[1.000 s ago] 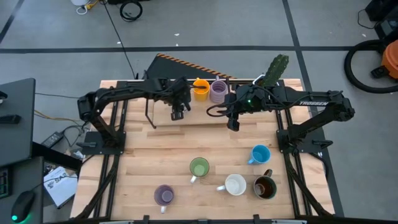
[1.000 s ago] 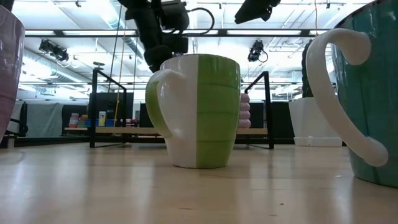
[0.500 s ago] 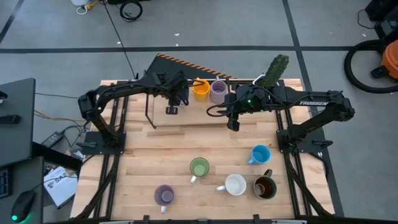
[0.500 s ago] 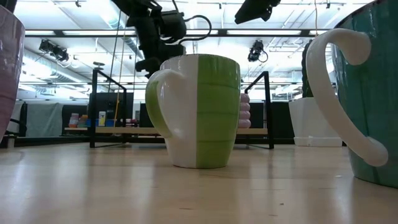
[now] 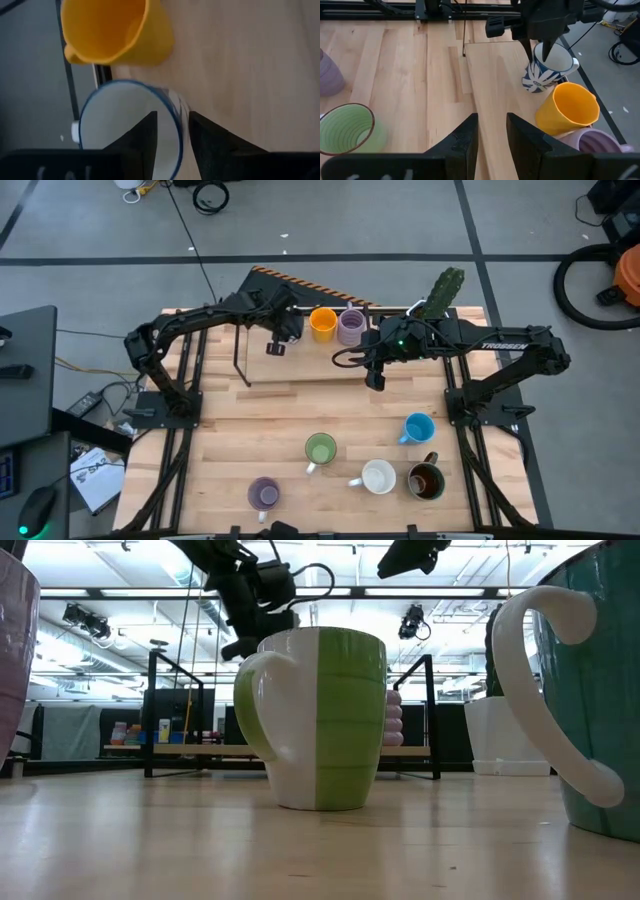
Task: Place coffee mugs
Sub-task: Put the blue mug on the shelf
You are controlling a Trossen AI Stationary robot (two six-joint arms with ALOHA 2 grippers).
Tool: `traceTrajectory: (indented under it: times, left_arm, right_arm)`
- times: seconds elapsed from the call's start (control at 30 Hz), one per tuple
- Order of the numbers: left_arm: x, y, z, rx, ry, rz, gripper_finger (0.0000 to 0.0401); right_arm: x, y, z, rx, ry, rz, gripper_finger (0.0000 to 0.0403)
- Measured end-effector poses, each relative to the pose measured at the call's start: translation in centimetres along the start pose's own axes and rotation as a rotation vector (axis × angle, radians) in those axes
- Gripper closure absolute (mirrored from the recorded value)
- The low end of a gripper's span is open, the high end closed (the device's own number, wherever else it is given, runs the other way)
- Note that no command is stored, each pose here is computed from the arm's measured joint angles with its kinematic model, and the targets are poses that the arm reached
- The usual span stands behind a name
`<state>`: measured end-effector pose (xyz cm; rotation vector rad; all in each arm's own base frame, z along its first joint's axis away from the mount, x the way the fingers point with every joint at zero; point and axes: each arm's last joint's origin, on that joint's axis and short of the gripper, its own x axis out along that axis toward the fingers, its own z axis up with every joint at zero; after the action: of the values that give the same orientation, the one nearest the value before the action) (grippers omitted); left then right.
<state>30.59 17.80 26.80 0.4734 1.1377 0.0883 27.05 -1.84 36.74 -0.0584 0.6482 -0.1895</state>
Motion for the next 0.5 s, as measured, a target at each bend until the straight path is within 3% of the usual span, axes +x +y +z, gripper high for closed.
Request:
traceTrajectory:
  times: [0.5]
  left_arm:
    - [0.22,0.1,0.13,-0.055,-0.033,-0.015,0.0285]
  right_arm:
    - [0.0,0.0,0.01,0.0,-0.001,0.0,0.0296]
